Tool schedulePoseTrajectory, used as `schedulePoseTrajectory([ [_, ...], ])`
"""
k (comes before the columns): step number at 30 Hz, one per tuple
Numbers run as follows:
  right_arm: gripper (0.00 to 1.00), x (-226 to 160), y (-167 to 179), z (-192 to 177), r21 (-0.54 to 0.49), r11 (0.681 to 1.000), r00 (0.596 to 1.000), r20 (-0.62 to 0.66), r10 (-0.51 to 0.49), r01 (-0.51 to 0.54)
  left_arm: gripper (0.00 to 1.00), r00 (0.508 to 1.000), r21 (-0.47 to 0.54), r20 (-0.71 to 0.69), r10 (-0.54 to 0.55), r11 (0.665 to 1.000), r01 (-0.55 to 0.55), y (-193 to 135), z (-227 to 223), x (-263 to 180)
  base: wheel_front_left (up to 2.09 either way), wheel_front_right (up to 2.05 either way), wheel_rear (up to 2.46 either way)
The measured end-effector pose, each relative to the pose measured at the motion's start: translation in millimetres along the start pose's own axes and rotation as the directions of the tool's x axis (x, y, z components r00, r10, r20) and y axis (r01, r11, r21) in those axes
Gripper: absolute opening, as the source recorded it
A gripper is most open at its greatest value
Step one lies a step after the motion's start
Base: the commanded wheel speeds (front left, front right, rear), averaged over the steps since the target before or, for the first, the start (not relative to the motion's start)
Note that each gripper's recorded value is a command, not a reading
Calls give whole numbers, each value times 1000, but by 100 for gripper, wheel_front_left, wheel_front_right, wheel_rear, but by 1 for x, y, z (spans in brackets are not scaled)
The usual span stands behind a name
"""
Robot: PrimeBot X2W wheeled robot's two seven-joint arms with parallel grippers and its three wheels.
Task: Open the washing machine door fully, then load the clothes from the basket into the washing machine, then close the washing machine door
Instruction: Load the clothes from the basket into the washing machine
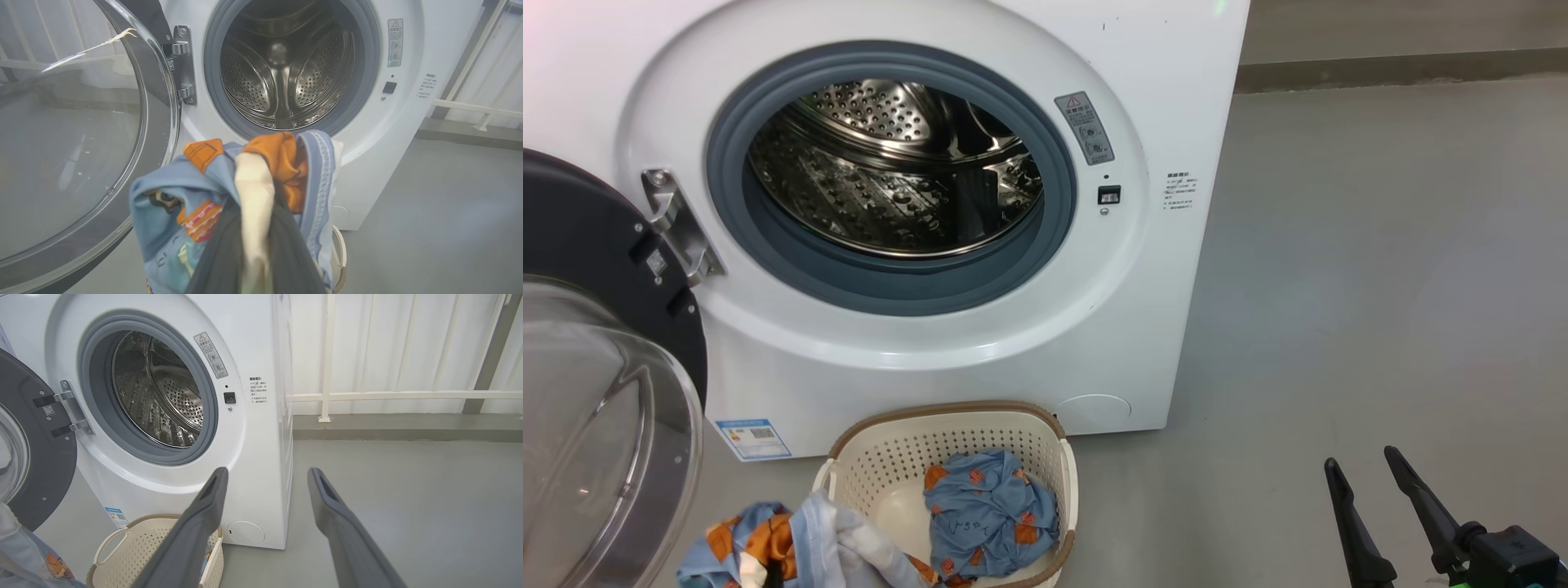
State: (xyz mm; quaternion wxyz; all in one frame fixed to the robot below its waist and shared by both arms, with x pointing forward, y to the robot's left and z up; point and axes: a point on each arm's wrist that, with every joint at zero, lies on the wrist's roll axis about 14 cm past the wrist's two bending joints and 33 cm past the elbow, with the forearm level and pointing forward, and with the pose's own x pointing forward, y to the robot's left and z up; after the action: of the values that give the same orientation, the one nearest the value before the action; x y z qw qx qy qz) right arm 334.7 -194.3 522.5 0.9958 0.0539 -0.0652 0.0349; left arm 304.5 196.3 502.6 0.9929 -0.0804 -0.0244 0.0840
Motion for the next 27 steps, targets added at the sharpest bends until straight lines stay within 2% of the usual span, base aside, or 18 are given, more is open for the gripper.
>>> schedulePoseTrajectory([
  [15,100,-3,-2,-4,4,1000,1000,-14,-12,12,0,999,-5,-16,-46,999,46,-15,-5,7,0,0,0],
  [27,100,3,-8,-7,11,999,999,-21,-40,40,0,989,-10,-24,-148,989,148,-54,-11,55,0,0,0],
])
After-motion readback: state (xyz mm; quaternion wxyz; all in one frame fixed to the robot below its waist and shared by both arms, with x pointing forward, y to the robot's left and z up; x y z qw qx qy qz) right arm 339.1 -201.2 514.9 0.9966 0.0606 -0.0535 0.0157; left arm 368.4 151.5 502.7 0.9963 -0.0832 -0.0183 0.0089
